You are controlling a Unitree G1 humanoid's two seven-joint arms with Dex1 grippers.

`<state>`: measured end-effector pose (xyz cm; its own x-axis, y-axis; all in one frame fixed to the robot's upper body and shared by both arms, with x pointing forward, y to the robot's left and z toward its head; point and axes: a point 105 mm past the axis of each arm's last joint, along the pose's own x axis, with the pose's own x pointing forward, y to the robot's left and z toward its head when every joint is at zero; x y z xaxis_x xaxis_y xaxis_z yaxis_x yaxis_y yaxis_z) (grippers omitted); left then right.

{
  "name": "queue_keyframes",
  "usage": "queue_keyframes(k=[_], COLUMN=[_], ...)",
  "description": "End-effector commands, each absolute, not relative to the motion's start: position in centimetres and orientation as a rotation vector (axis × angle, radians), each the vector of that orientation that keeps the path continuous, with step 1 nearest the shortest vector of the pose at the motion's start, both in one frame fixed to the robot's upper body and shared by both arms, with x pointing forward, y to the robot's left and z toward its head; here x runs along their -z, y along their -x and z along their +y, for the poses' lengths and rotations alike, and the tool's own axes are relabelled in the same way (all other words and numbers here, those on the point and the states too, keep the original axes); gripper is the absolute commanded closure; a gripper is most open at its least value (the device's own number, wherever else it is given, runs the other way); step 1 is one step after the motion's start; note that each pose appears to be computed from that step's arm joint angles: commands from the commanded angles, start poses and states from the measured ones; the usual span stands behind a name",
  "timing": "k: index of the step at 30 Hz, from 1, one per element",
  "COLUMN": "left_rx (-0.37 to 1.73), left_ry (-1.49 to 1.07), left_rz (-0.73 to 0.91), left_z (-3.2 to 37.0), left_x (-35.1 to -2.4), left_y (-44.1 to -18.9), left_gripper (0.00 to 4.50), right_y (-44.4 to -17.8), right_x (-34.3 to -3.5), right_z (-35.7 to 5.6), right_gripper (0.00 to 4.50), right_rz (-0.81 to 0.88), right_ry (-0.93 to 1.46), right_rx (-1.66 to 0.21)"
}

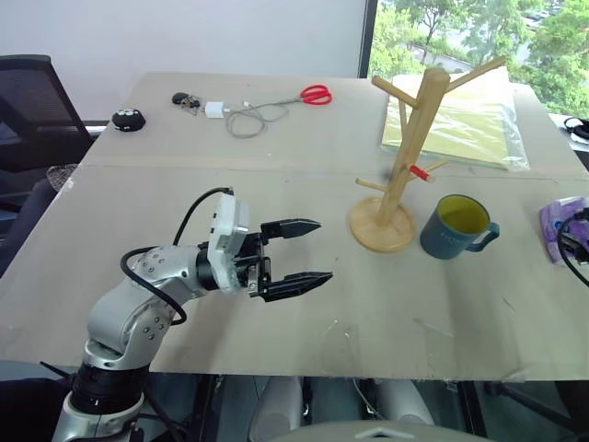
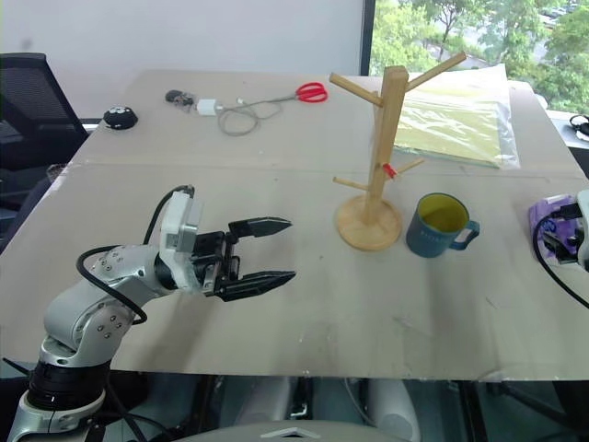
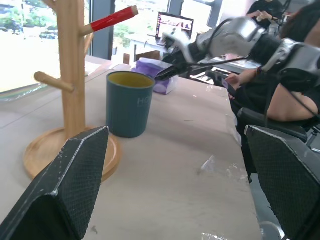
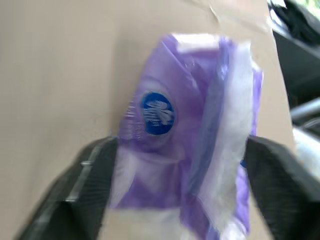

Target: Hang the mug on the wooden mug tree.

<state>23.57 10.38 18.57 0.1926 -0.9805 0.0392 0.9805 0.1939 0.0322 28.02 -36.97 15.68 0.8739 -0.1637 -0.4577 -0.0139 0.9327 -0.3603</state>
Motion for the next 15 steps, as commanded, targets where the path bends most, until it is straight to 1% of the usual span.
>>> queue_keyframes(k=[1,2,4,6,10,14,15], left_rx=[1.373,1.377,1.397,1.410,1.427,1.435,1.434], left_ry=[-0.006,-0.004,0.004,0.004,-0.010,-0.018,-0.020], left_rz=[-0.071,-0.065,-0.044,-0.030,-0.023,-0.029,-0.031], left_z=[10.5,10.6,11.0,11.3,11.3,11.2,11.2], left_x=[-18.9,-18.7,-18.3,-18.0,-17.9,-18.2,-18.3], left_y=[-23.8,-23.8,-23.8,-23.8,-24.1,-24.3,-24.4], left_gripper=[0.00,0.00,0.00,0.00,0.00,0.00,0.00], right_y=[-25.6,-24.8,-23.3,-22.5,-23.3,-24.5,-24.9], right_x=[-19.7,-19.8,-18.9,-17.8,-15.7,-13.9,-13.8], right_z=[-33.0,-31.7,-29.4,-27.3,-25.1,-24.5,-24.5], right_gripper=[0.75,0.75,0.75,0.75,0.75,0.75,0.98], right_rz=[0.387,0.380,0.393,0.377,0.307,0.292,0.279], right_ry=[0.374,0.387,0.367,0.316,0.222,0.140,0.142], right_rx=[-0.025,-0.061,-0.118,-0.153,-0.113,-0.065,-0.056])
